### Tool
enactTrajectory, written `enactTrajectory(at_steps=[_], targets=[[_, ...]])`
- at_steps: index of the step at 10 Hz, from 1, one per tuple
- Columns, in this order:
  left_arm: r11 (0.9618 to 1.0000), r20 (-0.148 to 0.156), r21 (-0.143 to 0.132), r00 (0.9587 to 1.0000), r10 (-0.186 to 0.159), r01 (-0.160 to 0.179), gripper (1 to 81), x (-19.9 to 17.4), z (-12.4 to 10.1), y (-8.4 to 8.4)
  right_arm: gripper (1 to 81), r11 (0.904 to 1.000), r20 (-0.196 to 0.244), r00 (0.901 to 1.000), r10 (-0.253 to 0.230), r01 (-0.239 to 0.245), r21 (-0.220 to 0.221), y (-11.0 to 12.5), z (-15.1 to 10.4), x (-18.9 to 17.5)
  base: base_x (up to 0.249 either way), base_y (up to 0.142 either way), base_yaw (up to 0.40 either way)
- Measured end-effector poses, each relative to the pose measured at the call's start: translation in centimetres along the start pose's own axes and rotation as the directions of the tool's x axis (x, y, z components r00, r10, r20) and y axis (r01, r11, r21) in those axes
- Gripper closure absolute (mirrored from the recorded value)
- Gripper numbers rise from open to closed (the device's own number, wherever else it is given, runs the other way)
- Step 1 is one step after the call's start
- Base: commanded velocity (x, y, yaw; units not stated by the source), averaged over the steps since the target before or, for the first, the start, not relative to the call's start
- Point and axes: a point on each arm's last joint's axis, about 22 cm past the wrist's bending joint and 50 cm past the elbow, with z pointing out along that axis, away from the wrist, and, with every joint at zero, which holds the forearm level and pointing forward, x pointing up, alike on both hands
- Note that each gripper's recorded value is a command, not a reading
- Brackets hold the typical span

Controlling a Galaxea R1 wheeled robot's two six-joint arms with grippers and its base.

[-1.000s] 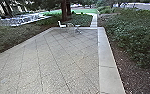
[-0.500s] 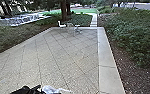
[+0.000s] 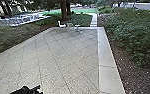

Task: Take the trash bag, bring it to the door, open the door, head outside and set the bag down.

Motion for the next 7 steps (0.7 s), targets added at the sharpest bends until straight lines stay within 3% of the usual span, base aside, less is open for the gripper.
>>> enactTrajectory(at_steps=[2, 4, 5, 7], targets=[[1.0000, 0.040, -0.002, 0.9991, -0.009, 0.009, 1.0, -3.7, 1.5, -0.8, 1.0, 0.9999, -0.021, 0.9997, -0.009, 0.009, -0.008, 0.2, -0.3, 0.8, 0.000, 0.000, 0.000], [0.9998, 0.100, 0.018, 0.9950, 0.001, -0.003, 1.0, -11.0, 5.2, -2.0, 1.0, 0.9994, -0.067, 0.9973, -0.029, 0.028, -0.022, 0.3, -1.0, 2.7, 0.000, 0.000, 0.000], [0.9992, 0.138, 0.037, 0.9903, 0.012, -0.018, 1.0, -15.4, 7.6, -2.7, 1.0, 0.9993, -0.077, 0.9965, -0.033, 0.032, -0.022, 0.1, -1.0, 2.9, 0.000, 0.000, 0.000], [0.9975, 0.226, 0.059, 0.9738, 0.025, -0.040, 1.0, -24.5, 11.9, -3.3, 1.0, 0.9993, -0.077, 0.9965, -0.033, 0.032, -0.022, 0.0, -0.9, 2.8, 0.000, 0.000, 0.000]])
